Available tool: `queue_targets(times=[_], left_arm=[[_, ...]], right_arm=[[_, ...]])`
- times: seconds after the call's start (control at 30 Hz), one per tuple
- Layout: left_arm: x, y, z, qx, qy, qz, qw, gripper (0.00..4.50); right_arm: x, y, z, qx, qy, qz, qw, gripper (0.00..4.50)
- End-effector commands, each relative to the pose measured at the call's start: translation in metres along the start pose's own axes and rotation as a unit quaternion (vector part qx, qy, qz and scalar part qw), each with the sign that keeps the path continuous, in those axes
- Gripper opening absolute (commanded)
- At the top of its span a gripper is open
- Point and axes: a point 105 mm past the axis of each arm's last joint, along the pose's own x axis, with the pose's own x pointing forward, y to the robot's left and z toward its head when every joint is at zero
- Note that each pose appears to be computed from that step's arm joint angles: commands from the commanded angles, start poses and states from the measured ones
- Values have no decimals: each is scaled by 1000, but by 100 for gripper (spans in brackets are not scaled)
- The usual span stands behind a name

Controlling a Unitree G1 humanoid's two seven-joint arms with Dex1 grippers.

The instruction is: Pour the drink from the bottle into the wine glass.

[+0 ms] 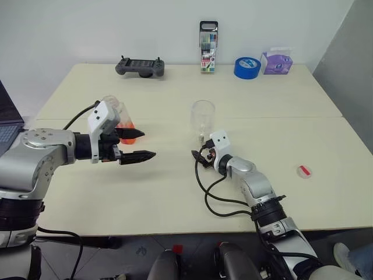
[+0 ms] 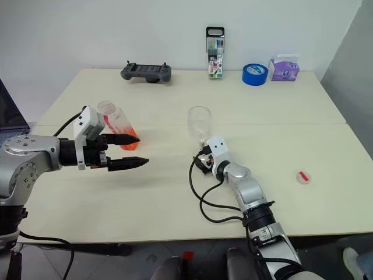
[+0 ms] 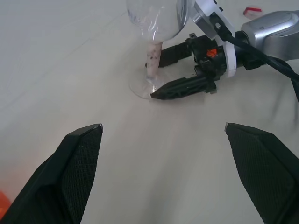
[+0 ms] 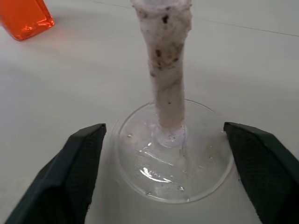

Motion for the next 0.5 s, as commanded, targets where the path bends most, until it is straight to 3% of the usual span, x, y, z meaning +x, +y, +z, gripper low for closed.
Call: queue_targets(times=[0.03,0.27,0.5], left_arm=[[-6,11,2,15,-17,42,999,450],[-18,24,-11,-10,-73,131,989,450],[-48,47,-38,-31,-109,300,947,450]], right_arm=[[-9,4,0,-6,10,22,1000,448],[-51,-1,17,-45,16,39,998,448],[-116,-35,61,-74,14,26,997,448]])
